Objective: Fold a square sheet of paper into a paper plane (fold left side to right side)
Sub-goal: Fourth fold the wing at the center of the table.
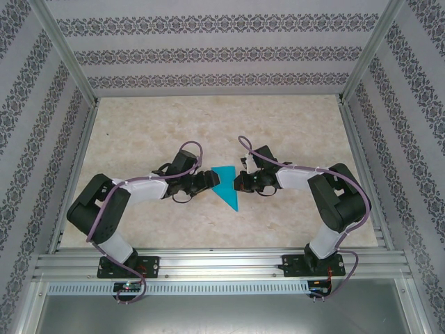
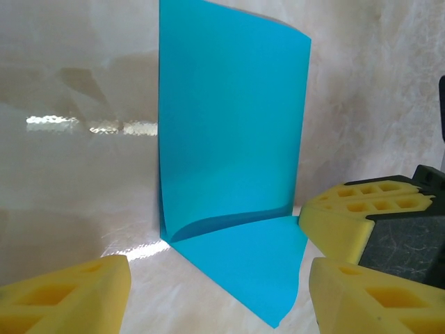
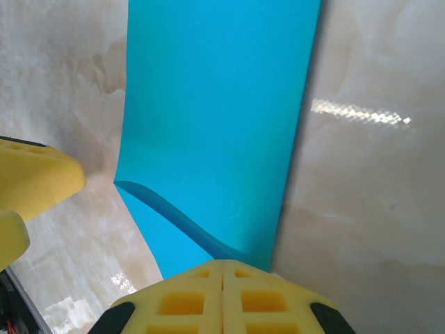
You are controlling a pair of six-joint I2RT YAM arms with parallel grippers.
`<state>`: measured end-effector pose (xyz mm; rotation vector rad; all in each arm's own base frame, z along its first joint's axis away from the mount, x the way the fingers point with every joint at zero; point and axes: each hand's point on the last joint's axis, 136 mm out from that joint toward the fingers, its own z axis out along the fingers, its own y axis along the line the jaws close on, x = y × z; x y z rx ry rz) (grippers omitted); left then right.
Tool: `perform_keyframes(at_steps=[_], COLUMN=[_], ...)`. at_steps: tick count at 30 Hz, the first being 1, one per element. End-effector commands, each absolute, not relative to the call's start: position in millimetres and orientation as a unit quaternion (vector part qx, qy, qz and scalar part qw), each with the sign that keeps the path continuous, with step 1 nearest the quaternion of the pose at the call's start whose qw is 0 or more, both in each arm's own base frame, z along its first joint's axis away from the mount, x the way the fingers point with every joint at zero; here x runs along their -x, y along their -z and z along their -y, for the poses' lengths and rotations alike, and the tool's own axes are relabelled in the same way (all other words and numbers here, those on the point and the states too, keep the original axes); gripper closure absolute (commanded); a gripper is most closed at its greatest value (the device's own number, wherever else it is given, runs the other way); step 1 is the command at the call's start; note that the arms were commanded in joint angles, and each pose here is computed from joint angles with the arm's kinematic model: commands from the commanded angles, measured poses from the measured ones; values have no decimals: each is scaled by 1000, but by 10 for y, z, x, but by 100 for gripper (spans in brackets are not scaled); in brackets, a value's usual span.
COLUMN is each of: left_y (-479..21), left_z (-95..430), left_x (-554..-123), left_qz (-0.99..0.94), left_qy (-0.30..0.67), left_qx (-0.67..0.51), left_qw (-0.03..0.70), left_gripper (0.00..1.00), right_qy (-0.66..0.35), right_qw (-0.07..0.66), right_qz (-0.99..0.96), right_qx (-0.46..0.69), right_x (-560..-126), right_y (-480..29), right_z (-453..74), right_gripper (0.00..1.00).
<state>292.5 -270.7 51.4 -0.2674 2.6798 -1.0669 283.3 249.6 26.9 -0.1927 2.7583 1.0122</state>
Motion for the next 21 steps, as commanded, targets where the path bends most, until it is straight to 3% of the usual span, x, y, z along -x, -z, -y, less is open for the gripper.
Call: perform_keyframes(at_steps=[1, 11, 21], left_y=[-598, -556, -504], left_z=[2844, 2956, 3056], left_x=[-2973, -2980, -3006], left_qz=[-912, -913, -914], left_qy=[382, 384, 384], left_qx=[78, 70, 66], left_qw=[126, 117, 111], left_gripper=[30, 35, 52], right_qy=[-334, -336, -336], right_qw=[111, 112, 111], right_qz=[-933, -933, -933], right_qx=[70, 66, 64], right_x=[-2880, -2889, -2898], right_y=[-311, -306, -302], right_z=[-2444, -2426, -2414], right_gripper=[94, 94, 94])
